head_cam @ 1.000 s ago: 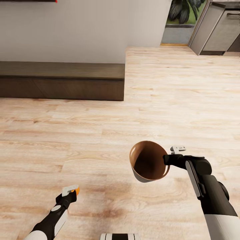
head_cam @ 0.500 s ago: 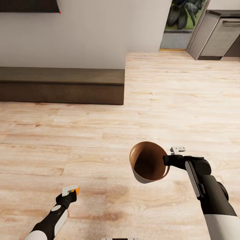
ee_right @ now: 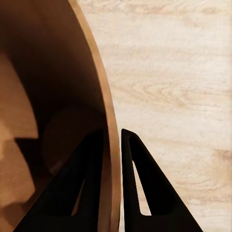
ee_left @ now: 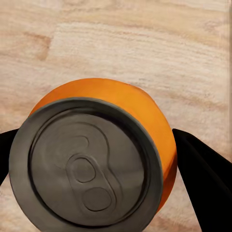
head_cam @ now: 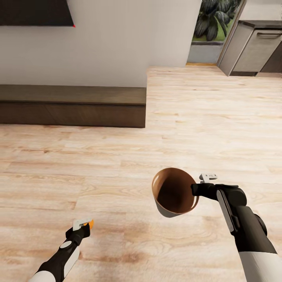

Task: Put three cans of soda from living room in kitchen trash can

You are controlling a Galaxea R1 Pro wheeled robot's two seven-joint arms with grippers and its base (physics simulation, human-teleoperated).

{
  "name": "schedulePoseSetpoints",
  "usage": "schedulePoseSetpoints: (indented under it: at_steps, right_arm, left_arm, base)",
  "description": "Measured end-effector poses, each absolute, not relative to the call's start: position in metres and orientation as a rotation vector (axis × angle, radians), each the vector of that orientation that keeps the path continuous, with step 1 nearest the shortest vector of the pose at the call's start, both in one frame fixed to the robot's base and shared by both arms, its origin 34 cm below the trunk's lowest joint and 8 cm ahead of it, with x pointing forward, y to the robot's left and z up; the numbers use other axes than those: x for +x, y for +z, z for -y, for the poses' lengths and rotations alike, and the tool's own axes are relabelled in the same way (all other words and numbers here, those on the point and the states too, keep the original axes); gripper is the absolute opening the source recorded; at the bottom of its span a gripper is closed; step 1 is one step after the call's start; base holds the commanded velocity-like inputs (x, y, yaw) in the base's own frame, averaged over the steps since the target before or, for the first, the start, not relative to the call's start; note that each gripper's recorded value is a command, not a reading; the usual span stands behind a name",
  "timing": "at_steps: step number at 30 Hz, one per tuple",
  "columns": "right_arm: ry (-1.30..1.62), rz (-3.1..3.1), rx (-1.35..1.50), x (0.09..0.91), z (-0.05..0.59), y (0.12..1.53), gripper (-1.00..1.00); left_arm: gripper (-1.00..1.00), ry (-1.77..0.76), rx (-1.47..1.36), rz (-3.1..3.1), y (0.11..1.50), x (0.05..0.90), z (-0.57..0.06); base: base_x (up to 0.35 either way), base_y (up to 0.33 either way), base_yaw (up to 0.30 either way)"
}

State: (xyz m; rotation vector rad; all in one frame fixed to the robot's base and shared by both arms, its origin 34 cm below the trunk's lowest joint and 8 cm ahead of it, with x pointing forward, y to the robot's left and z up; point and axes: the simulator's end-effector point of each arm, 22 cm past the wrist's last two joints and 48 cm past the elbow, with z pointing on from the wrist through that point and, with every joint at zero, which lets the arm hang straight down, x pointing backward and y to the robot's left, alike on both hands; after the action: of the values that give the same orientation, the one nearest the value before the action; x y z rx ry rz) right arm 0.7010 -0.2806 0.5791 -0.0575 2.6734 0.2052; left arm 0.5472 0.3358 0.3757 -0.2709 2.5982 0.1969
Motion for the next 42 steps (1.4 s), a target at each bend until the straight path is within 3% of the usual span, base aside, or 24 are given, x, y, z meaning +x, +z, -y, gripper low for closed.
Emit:
schedulePoseSetpoints:
  at_steps: [42]
  right_arm:
    - [0.199,-2.611,-0.061,0.716,0.281,0.69,-1.0]
  left_arm:
    - [-1.0,0.183,-0.274,-2.531,0.479,0.577,-0.336]
  base:
    - [0.0,0.0,0.0]
